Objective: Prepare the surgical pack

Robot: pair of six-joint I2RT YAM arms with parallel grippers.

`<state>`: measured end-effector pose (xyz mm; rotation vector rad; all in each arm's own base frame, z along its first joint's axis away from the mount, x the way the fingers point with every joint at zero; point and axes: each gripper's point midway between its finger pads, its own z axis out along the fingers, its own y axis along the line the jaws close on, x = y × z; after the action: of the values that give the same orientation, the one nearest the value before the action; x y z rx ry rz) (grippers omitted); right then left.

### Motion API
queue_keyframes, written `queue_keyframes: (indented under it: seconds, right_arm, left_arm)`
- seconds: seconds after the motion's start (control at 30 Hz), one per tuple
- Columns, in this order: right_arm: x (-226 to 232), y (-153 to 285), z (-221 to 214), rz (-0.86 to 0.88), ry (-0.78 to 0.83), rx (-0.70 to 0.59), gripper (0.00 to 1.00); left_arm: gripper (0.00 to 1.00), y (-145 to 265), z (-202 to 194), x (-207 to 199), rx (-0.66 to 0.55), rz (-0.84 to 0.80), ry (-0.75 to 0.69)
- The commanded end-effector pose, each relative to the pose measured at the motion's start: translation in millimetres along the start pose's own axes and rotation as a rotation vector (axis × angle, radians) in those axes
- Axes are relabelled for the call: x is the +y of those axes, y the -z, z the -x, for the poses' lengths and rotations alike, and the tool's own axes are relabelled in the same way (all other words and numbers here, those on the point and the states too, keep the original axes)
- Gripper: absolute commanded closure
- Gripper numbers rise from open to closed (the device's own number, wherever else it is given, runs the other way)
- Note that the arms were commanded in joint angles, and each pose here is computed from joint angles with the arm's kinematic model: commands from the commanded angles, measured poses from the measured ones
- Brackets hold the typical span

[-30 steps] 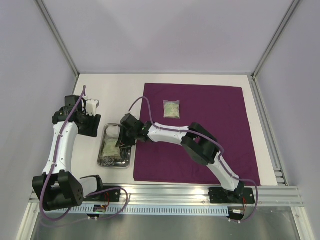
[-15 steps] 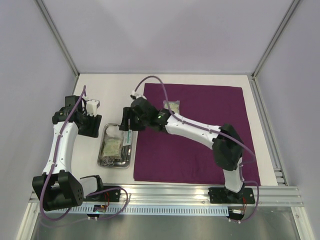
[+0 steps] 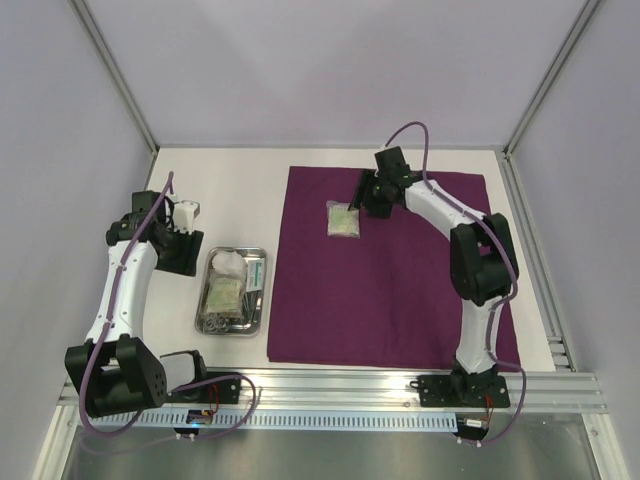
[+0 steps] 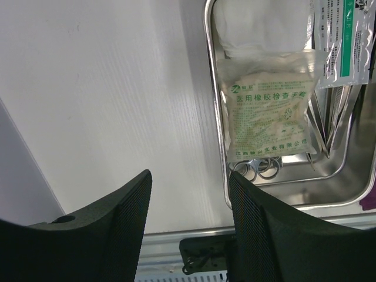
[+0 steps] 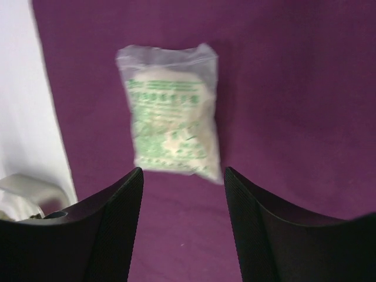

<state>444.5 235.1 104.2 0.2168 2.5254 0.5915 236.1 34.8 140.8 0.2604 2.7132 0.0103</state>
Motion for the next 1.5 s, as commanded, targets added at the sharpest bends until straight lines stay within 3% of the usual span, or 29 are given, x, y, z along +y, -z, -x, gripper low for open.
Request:
queue_keyframes:
  seconds: [0.0, 0.27, 0.4, 0.5, 0.6, 0.67, 0.93, 1.03, 1.2, 1.33, 1.47]
  right_arm:
    - [-4.9, -18.8, -5.5, 0.064, 0.039, 0.092, 0.41]
    - [-21.5, -61.2, -13.2, 0.103, 0.007, 0.131, 0.44]
    - [-12.9, -69.0, -16.1, 0.164, -0.008, 0.145, 0.52]
    - [-11.7, -73.3, -19.3, 0.189, -0.023, 0.15, 0.67]
    - [-7.3, -73.3, -20.2, 0.213, -0.036, 0.158, 0.92]
    - [-2.7, -66.6, -16.2, 0.229, -0.044, 0.153, 0.99]
    - [37.9, -2.1, -2.7, 0.274, -0.084, 0.031, 1.0]
    - [62.7, 22.6, -25.6, 0.293, -0.11, 0.016, 1.0]
    - [108.9, 40.5, -92.1, 0.337, -0.118, 0.031, 1.0]
    - [177.2, 45.9, -172.0, 0.434, -0.058, 0.127, 1.0]
    - [223.3, 36.3, -207.9, 0.532, -0.086, 0.219, 1.0]
  left_arm:
    - [0.36, -3.9, -4.9, 5.1, 0.031, 0.018, 0.002]
    - [0.36, -9.2, -8.1, 13.6, 0.066, 0.059, 0.011]
    - [0.36, -11.6, -8.9, 15.5, 0.08, 0.066, 0.013]
    - [0.36, -13.0, -10.2, 16.1, 0.087, 0.068, 0.012]
    - [0.36, -13.5, -9.8, 16.0, 0.086, 0.067, 0.012]
    - [0.36, -13.6, -9.5, 16.2, 0.085, 0.067, 0.01]
    - [0.36, -24.6, -11.4, 16.6, 0.096, 0.063, 0.014]
    - [0.36, -28.2, -13.6, 16.5, 0.101, 0.063, 0.014]
    - [0.36, -24.2, -12.9, 21.2, 0.087, 0.096, 0.012]
    - [0.36, -21.0, -11.2, 20.8, 0.066, 0.101, 0.007]
    - [0.36, -15.5, -9.8, 20.0, 0.045, 0.101, 0.002]
